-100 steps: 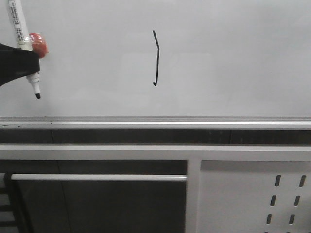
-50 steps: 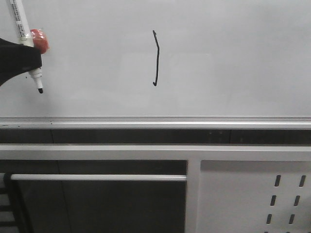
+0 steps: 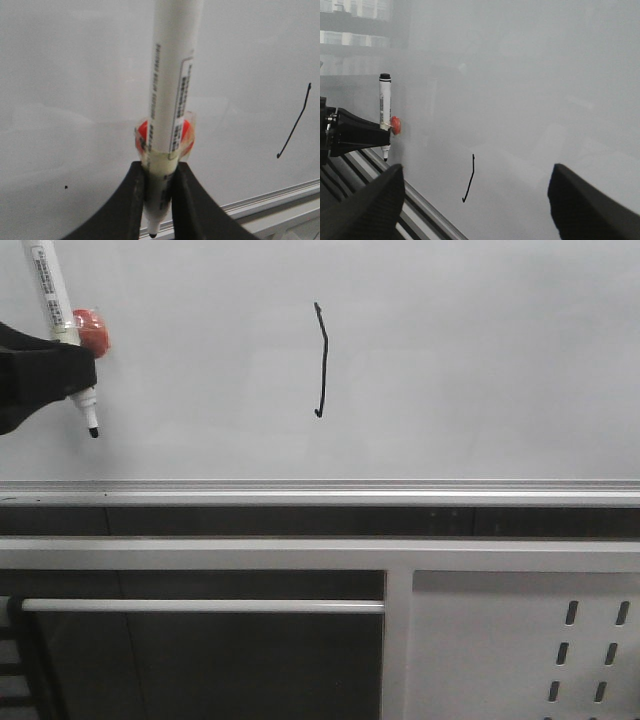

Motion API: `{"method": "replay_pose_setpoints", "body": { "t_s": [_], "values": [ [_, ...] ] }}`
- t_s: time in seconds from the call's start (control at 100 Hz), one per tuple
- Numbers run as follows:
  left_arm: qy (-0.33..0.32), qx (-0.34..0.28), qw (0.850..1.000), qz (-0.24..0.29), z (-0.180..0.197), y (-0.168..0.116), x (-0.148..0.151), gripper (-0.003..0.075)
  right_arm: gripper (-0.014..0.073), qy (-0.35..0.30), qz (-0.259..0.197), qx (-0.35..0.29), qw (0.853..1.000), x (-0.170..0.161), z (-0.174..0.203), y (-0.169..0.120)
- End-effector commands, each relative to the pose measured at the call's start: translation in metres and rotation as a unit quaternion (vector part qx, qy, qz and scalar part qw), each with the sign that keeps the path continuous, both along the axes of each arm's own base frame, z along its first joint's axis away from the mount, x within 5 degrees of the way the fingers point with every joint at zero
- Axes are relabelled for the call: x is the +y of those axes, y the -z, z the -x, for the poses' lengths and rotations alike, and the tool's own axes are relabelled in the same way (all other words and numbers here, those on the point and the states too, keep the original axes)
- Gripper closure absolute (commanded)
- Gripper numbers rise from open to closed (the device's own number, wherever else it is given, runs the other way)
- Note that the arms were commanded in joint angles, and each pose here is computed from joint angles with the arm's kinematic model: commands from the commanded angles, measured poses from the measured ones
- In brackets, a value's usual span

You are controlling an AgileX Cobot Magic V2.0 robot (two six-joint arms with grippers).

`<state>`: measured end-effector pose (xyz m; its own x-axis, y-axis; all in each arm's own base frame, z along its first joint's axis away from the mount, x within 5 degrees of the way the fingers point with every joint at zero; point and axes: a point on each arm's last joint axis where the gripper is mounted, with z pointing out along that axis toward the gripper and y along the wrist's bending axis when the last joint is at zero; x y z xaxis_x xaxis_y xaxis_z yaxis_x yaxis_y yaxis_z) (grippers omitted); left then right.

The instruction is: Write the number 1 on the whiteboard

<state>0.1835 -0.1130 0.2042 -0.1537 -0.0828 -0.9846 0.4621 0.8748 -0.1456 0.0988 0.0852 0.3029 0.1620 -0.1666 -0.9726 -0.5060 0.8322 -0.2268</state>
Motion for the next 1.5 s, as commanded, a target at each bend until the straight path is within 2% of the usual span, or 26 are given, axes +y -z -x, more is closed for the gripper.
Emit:
{"method": "replay_pose_setpoints", "body": {
  "t_s": [0.0,0.74,1.49],
  "values": [
    [-0.003,-0.055,0.998,0.038,-0.004,-0.017,-0.003,0.0738,0.0059,0.012,-0.001,-0.028,1.0,-0.002,-0.001,-0.011],
    [0.008,-0.047,0.999,0.022,-0.011,0.001,-0.01,0.0738,0.0059,0.012,-0.001,-0.028,1.0,-0.002,-0.001,-0.011],
    [-0.042,-0.028,0.998,0.049,-0.025,-0.003,-0.009,0.0738,0.0059,0.012,-0.001,-0.028,1.0,-0.002,-0.001,-0.011]
  ]
}}
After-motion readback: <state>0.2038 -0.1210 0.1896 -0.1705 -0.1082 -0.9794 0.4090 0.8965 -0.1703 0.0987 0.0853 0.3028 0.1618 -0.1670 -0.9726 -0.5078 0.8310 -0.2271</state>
